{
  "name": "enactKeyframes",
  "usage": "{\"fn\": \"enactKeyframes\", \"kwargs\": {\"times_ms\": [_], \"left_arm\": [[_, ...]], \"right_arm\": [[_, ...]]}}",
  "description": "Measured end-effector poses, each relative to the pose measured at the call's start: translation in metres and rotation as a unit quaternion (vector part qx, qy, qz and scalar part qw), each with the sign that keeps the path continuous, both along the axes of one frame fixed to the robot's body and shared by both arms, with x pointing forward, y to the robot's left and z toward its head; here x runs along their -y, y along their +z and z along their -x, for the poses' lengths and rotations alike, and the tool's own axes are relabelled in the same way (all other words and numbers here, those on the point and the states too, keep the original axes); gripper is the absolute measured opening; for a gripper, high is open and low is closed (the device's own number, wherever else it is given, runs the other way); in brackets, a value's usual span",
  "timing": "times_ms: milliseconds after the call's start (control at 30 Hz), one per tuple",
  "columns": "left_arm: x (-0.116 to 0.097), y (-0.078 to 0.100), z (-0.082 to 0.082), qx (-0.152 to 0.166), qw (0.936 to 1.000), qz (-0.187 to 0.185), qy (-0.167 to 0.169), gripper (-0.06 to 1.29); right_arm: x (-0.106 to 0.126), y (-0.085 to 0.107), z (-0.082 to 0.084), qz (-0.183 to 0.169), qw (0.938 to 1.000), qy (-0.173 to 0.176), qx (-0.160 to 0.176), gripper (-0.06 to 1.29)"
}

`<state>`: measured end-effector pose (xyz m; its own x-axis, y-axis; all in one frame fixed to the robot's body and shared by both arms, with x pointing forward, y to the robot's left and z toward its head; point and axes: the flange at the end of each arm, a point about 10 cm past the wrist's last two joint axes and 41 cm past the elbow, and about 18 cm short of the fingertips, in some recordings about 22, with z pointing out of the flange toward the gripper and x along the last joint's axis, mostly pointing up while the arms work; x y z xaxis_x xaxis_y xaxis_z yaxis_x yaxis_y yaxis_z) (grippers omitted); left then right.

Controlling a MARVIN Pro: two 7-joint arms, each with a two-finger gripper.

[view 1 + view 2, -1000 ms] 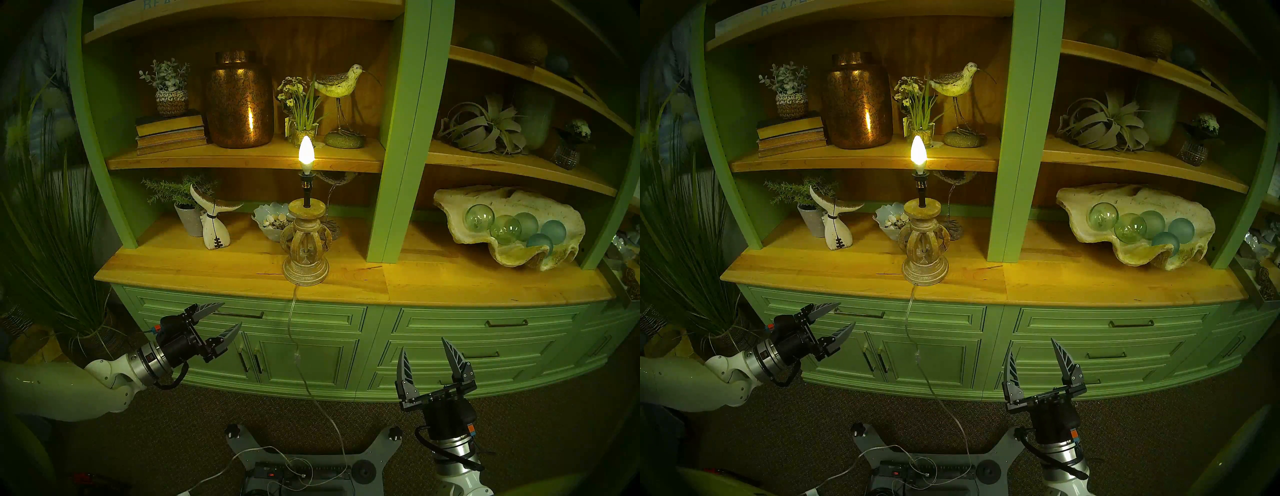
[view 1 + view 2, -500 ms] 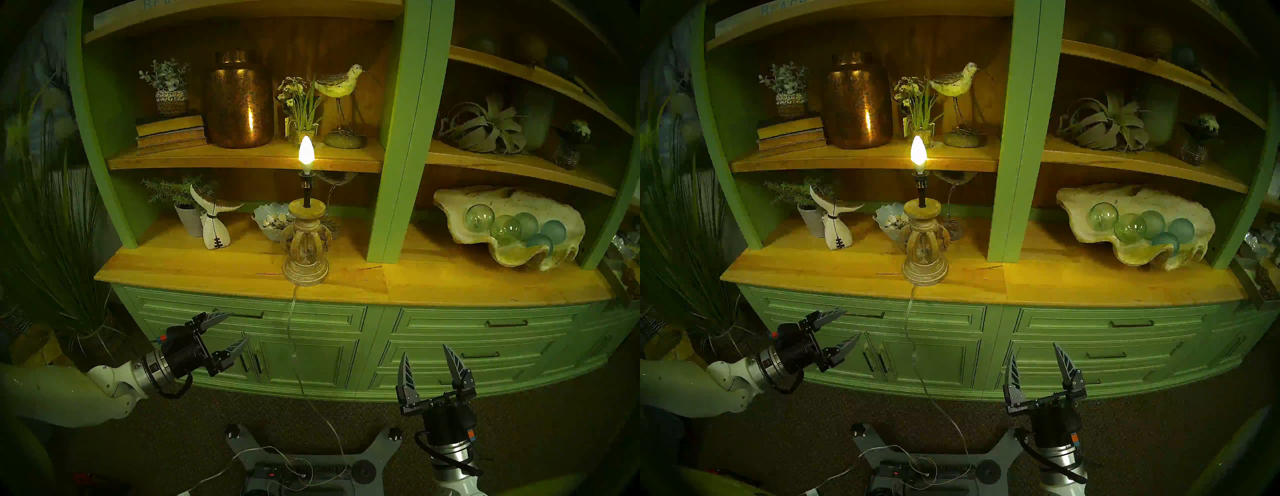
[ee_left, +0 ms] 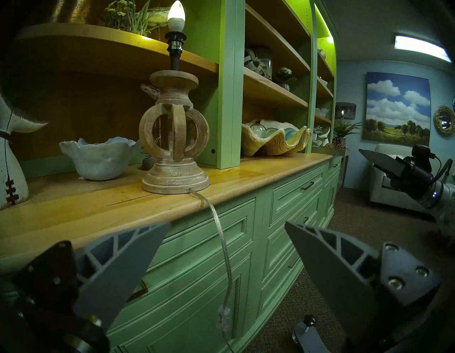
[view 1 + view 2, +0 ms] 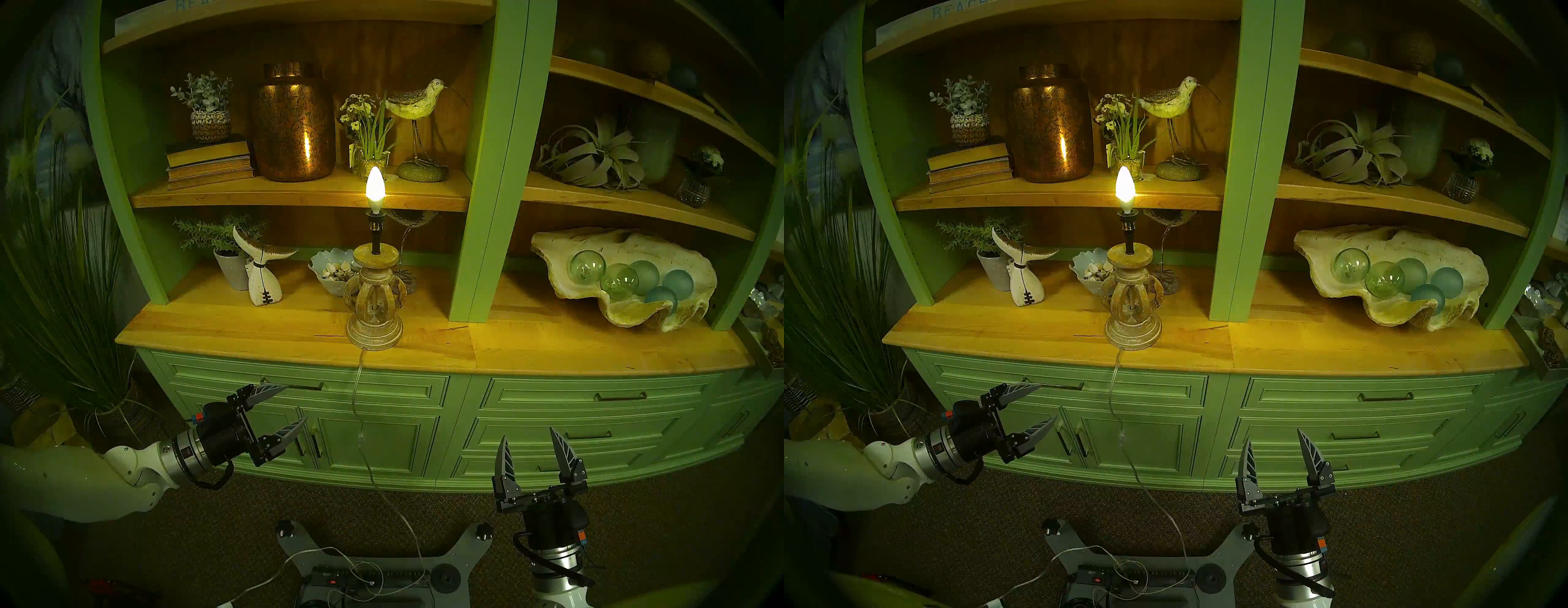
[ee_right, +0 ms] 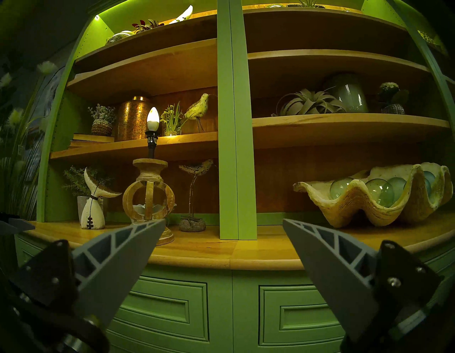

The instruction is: Grab cable and switch light on

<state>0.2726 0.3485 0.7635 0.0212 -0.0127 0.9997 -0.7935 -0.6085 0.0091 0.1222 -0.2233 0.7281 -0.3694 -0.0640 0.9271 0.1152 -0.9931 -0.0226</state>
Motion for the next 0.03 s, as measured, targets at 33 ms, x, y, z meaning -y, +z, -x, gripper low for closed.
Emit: {"fn": "enactKeyframes", "kwargs": {"times_ms": [33], "left_arm": [[0.0, 0.0, 0.0, 0.0, 1.0, 0.0, 0.0, 1.26]], "right_arm": [[0.0, 0.0, 0.0, 0.0, 1.0, 0.0, 0.0, 1.24]]}}
